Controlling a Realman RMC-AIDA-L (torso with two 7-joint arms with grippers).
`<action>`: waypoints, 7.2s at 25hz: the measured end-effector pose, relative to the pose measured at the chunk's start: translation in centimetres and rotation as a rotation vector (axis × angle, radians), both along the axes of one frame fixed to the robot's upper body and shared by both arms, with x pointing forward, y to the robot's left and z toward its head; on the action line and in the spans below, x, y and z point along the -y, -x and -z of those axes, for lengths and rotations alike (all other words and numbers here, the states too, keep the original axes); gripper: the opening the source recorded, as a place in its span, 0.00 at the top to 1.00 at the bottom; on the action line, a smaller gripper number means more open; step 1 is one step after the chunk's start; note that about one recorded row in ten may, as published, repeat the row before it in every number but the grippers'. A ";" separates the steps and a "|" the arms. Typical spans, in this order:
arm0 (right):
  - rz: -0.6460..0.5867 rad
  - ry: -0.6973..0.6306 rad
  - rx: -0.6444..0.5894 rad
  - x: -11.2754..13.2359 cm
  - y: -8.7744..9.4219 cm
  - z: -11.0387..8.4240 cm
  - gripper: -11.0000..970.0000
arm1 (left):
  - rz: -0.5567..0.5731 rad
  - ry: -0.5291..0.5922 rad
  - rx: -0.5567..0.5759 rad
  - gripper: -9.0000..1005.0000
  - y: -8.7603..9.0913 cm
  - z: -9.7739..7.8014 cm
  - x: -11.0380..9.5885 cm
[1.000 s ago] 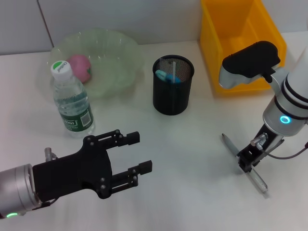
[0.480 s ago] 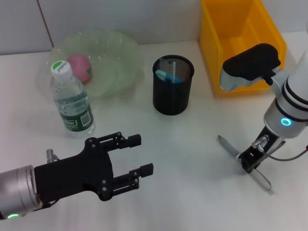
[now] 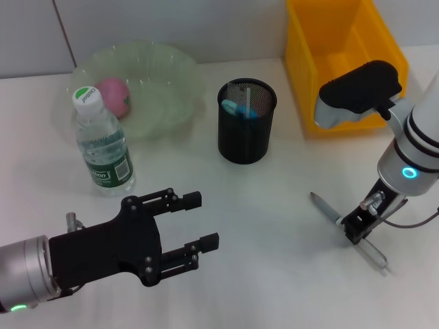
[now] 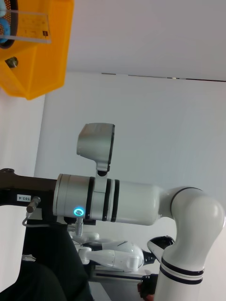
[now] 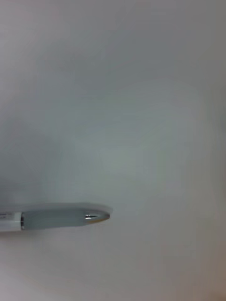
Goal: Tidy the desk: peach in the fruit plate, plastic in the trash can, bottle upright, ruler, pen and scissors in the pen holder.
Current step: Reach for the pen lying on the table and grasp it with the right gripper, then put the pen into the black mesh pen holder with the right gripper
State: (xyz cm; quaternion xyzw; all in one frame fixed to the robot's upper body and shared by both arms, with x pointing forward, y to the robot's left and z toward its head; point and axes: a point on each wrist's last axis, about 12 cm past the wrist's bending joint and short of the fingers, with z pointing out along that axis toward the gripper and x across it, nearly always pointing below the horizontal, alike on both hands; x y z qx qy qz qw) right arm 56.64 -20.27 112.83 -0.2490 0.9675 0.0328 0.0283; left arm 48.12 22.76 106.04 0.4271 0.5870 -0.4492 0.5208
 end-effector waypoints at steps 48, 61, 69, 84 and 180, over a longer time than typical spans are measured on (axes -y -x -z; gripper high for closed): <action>0.026 -0.019 0.021 0.5 -0.2 0.0 0.64 | 0.011 0.001 0.004 0.36 -0.1 -0.1 0.2; 0.027 -0.018 0.017 0.5 -0.3 0.2 0.69 | 0.013 0.001 0.005 0.36 -0.1 -0.1 0.2; 0.025 -0.016 0.011 0.4 -0.3 0.3 0.73 | 0.013 0.001 0.005 0.36 -0.1 -0.1 0.2; 0.021 -0.009 -0.004 0.4 -0.4 0.5 0.78 | 0.013 0.001 0.005 0.36 -0.1 -0.1 0.2; 1.059 -1.903 -0.491 6.6 2.3 2.8 0.86 | -0.020 0.074 0.083 0.36 -1.2 -2.3 -0.9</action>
